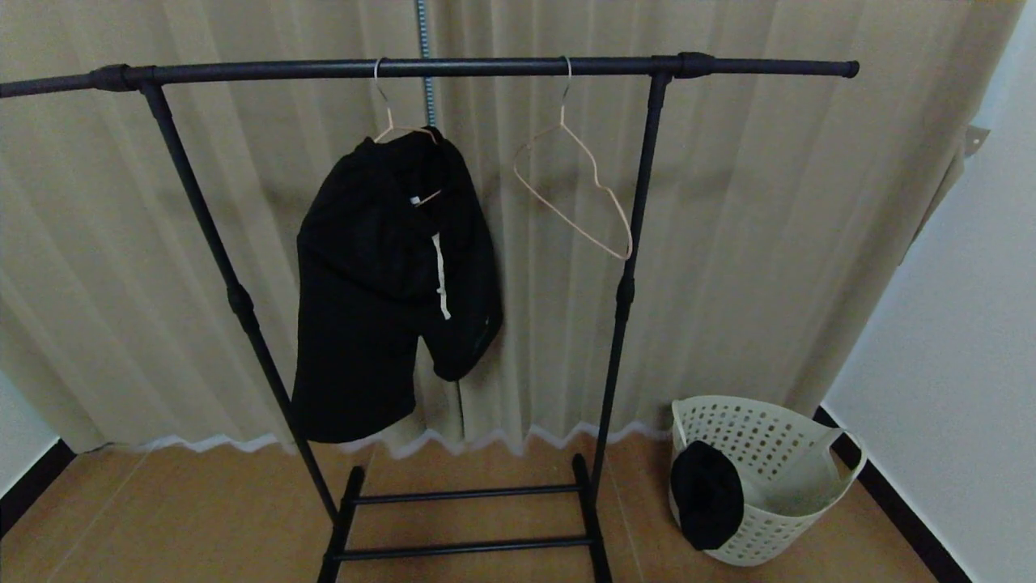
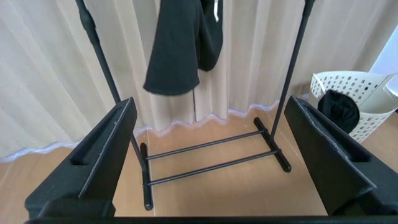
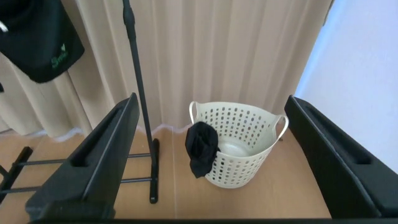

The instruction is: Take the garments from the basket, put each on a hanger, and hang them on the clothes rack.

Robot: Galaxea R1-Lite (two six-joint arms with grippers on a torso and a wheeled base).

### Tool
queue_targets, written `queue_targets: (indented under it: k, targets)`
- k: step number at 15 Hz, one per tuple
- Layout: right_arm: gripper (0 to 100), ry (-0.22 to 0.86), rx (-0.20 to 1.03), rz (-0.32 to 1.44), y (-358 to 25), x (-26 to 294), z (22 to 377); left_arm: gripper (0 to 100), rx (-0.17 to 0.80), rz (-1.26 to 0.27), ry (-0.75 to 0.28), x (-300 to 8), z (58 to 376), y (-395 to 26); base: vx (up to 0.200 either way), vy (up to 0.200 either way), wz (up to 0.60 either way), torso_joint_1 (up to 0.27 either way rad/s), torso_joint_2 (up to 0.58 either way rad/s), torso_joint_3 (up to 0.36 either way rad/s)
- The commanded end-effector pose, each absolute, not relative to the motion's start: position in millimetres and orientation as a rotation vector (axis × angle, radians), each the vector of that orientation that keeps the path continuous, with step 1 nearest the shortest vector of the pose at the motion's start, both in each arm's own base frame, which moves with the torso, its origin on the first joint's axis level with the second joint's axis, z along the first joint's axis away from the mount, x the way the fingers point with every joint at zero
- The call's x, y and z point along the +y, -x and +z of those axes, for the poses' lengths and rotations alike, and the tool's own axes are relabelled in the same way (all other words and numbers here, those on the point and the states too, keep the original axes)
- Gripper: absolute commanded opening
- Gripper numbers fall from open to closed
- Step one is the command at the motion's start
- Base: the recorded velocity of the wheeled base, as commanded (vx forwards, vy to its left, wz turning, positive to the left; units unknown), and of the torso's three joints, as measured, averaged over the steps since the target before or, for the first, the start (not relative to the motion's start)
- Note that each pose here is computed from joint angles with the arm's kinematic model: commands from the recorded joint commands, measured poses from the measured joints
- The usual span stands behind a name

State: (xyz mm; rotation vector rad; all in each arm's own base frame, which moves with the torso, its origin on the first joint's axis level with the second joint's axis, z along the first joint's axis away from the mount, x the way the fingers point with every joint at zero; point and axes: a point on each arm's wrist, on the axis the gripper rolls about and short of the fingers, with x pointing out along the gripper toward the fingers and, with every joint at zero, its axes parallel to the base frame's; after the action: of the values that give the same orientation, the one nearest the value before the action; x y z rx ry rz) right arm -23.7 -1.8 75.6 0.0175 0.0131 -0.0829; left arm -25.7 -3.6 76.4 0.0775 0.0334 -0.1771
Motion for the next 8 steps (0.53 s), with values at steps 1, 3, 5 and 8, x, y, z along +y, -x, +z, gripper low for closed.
queue_targets:
  k: [1, 3, 5, 8]
  targets:
    - [100, -0.018, 0.015, -0.083, 23.6, -1.8, 75.5, 100, 0.036, -0.176, -0.078, -3.6, 76.2, 25.5, 0.0, 0.0, 0.0, -0.173, 0.5, 0.32]
    - [100, -0.018, 0.016, -0.083, 23.6, -1.8, 75.4, 100, 0.034, -0.176, -0.078, -3.6, 76.6, 25.6, 0.0, 0.0, 0.0, -0.168, 0.5, 0.327]
    - [100, -0.018, 0.015, -0.083, 23.6, -1.8, 75.5, 100, 0.034, -0.176, -0.078, -3.6, 76.6, 25.6, 0.0, 0.0, 0.0, -0.158, 0.49, 0.332]
    - [100, -0.016, 0.016, -0.083, 23.6, -1.8, 75.4, 100, 0.034, -0.176, -0.078, -3.6, 76.6, 25.6, 0.0, 0.0, 0.0, -0.126, 0.43, 0.3]
